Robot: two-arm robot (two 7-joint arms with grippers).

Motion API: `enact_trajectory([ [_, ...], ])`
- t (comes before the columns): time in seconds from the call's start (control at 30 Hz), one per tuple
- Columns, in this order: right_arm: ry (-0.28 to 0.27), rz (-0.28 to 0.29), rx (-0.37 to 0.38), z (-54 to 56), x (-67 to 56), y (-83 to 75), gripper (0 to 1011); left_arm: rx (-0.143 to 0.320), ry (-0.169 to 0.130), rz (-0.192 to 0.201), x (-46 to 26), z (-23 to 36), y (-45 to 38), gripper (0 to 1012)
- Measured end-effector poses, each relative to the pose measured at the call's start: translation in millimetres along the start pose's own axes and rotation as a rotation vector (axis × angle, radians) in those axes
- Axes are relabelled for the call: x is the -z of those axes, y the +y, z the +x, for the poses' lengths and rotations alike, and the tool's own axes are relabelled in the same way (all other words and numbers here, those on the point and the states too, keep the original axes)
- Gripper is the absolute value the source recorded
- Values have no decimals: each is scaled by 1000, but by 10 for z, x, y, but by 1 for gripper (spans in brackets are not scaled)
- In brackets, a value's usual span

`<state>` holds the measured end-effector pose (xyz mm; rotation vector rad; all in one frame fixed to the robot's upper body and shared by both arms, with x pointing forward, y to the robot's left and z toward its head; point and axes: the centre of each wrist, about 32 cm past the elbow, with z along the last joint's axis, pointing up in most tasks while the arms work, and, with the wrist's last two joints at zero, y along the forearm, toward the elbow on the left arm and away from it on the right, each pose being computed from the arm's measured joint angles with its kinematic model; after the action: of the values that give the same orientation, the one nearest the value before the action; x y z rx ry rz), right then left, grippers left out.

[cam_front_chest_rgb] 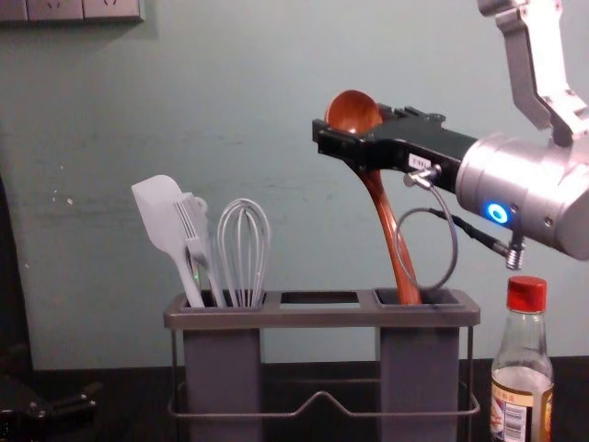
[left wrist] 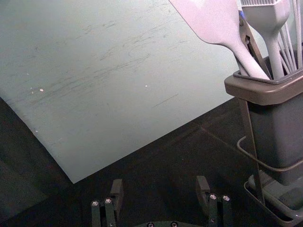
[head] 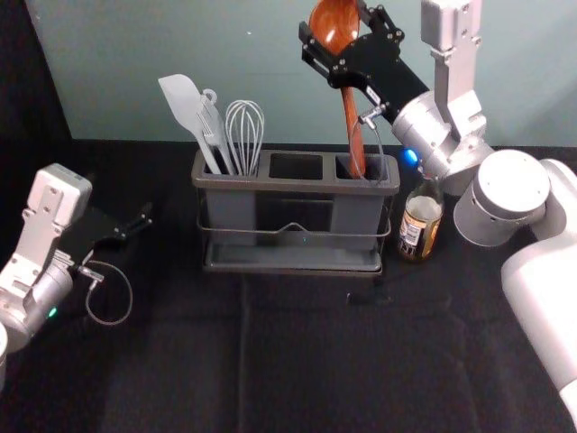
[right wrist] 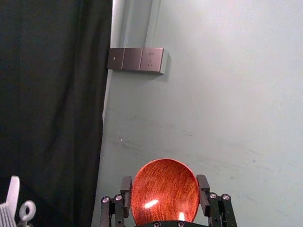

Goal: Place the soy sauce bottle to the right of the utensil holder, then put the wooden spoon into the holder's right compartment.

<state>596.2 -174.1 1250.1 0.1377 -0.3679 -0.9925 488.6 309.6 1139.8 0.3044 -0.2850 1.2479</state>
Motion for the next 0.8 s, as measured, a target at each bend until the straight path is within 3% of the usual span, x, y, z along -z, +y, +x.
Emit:
enact_trajectory([
  [0.8, 58, -120, -53, 50, 214, -405, 841, 0, 0, 0, 0, 0, 0, 1005],
])
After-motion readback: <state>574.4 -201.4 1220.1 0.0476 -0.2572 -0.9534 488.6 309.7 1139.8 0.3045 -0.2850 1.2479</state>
